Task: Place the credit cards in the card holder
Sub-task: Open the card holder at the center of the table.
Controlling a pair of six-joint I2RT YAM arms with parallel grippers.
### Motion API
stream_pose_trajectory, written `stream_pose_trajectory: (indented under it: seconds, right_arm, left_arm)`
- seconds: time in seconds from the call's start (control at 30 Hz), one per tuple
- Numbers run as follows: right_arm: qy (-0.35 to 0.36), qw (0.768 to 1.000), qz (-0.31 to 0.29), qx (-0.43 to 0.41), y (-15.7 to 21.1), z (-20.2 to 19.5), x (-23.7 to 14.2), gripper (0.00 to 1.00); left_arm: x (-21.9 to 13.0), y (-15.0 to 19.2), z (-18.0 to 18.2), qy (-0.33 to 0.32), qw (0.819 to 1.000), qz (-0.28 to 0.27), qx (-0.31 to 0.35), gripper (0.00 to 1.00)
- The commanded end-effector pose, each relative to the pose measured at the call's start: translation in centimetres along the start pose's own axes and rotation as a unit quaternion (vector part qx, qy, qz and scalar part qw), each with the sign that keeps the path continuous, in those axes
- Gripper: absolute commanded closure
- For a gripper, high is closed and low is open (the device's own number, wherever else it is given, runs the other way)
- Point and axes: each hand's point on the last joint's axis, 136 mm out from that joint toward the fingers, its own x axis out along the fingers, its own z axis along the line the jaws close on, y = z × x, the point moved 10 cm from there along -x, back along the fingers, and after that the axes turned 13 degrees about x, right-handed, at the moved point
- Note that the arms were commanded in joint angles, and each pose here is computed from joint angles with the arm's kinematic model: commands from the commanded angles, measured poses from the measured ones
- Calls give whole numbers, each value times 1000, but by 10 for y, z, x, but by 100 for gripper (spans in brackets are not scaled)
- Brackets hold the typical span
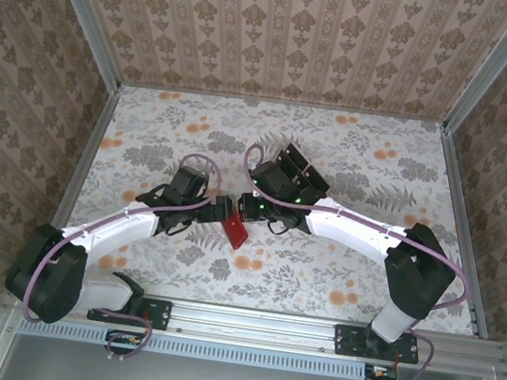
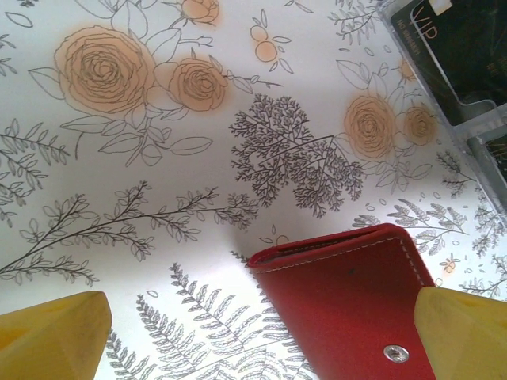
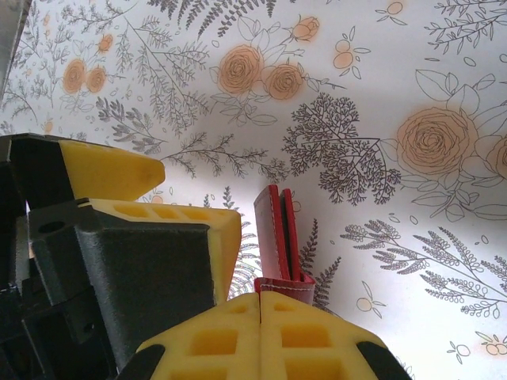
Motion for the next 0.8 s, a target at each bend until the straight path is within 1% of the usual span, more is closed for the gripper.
stream_pose_trajectory:
  seconds: [0.0, 0.37, 0.77]
  right_arm:
    - [-18, 1000, -2, 11, 0, 1, -8, 100]
    - [-27, 1000, 1, 16, 1, 3, -8, 100]
    - [-34, 999, -1, 18, 0, 4, -12, 100]
  left_arm:
    - [2, -2, -2, 15, 1000, -6, -14, 0]
    - [1, -9, -8, 25, 999, -23, -25, 0]
    - [14, -10, -12, 29, 999, -19, -37, 0]
